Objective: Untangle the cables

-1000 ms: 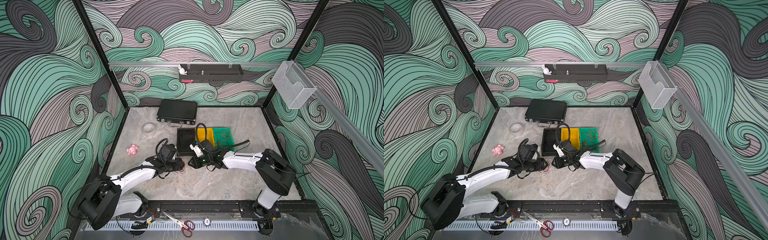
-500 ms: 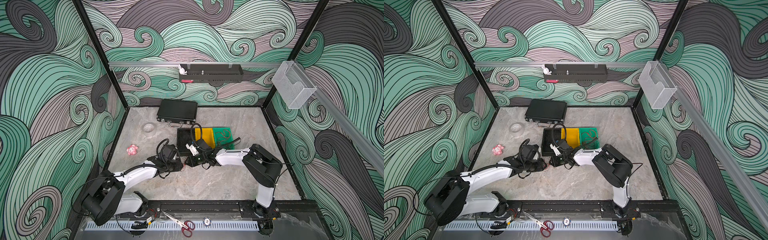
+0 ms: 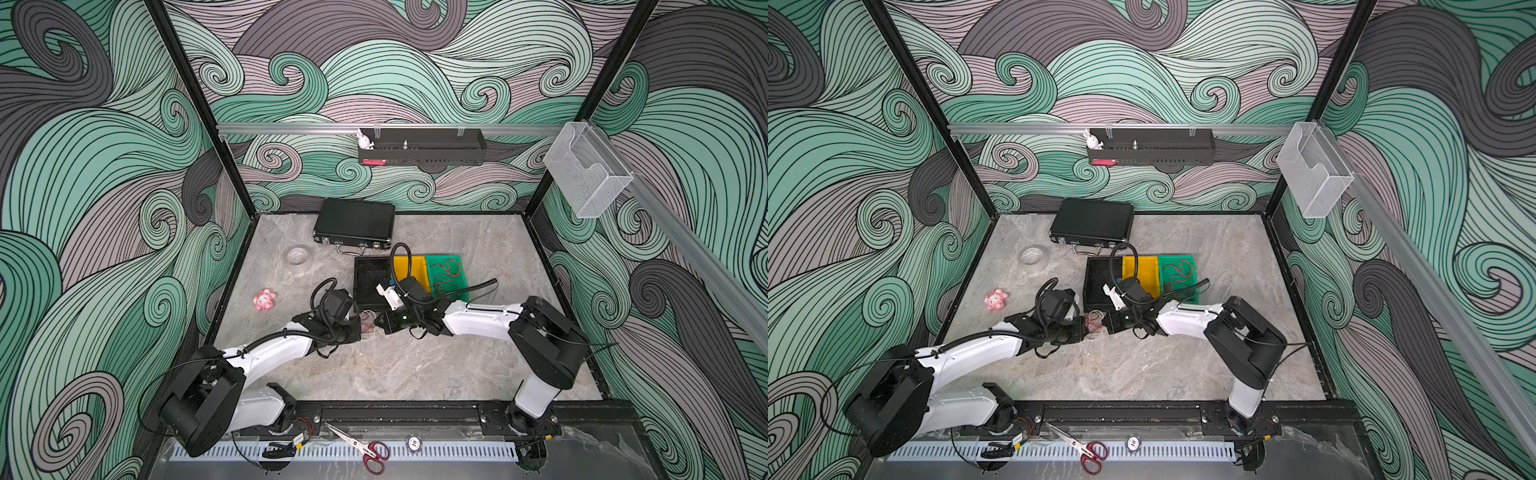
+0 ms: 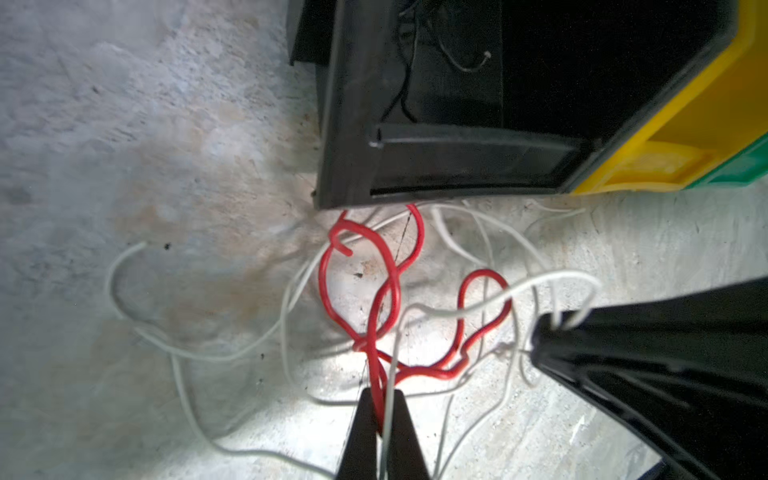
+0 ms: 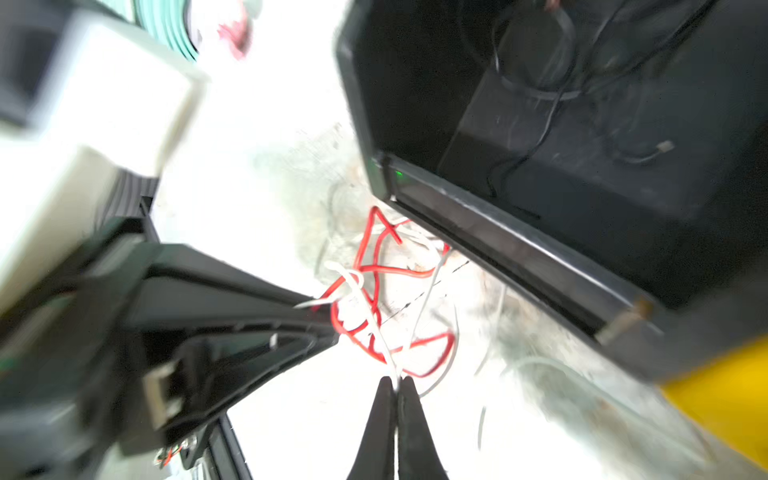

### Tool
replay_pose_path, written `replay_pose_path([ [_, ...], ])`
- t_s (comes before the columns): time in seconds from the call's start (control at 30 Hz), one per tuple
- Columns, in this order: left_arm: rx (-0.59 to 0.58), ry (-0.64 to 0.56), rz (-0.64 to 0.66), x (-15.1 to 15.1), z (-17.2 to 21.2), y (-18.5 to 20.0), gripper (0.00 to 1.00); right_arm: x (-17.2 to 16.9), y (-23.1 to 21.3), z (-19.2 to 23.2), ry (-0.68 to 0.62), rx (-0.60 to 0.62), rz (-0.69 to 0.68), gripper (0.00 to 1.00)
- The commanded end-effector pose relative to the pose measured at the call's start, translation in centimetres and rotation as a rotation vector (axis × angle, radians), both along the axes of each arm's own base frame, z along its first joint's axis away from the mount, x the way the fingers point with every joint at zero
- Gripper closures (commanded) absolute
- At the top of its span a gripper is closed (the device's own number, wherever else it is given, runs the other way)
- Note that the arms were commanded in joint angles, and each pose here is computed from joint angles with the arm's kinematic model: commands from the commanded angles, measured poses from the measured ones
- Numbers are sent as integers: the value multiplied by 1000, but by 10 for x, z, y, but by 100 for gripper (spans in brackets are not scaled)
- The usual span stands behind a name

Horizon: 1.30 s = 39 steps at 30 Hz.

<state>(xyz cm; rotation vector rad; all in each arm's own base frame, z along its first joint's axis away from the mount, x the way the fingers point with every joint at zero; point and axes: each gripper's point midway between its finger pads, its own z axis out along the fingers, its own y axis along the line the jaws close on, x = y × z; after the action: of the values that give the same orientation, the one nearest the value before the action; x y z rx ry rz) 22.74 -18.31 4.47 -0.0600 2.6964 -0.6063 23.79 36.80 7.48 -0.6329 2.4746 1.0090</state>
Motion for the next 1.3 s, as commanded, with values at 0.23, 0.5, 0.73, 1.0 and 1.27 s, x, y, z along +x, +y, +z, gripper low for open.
replay_pose_path([
  [0.23, 68, -21, 51, -5, 7, 22, 100, -6, -42, 31, -119, -39, -69, 96],
  [0.5, 57, -45, 83, -8, 12, 29, 100, -8, -84, 38, -201, -121, -139, 96],
  [0.73, 7, -46, 54, -8, 17, 20, 72, -19, -82, 35, -162, -87, -115, 96],
  [1.0, -40, -60, 20, -12, 26, 14, 46, -30, -81, 47, -175, -66, -49, 96],
  [1.27, -205, -99, -54, -8, 54, -13, 45, -52, -78, 60, -207, 4, 80, 95],
])
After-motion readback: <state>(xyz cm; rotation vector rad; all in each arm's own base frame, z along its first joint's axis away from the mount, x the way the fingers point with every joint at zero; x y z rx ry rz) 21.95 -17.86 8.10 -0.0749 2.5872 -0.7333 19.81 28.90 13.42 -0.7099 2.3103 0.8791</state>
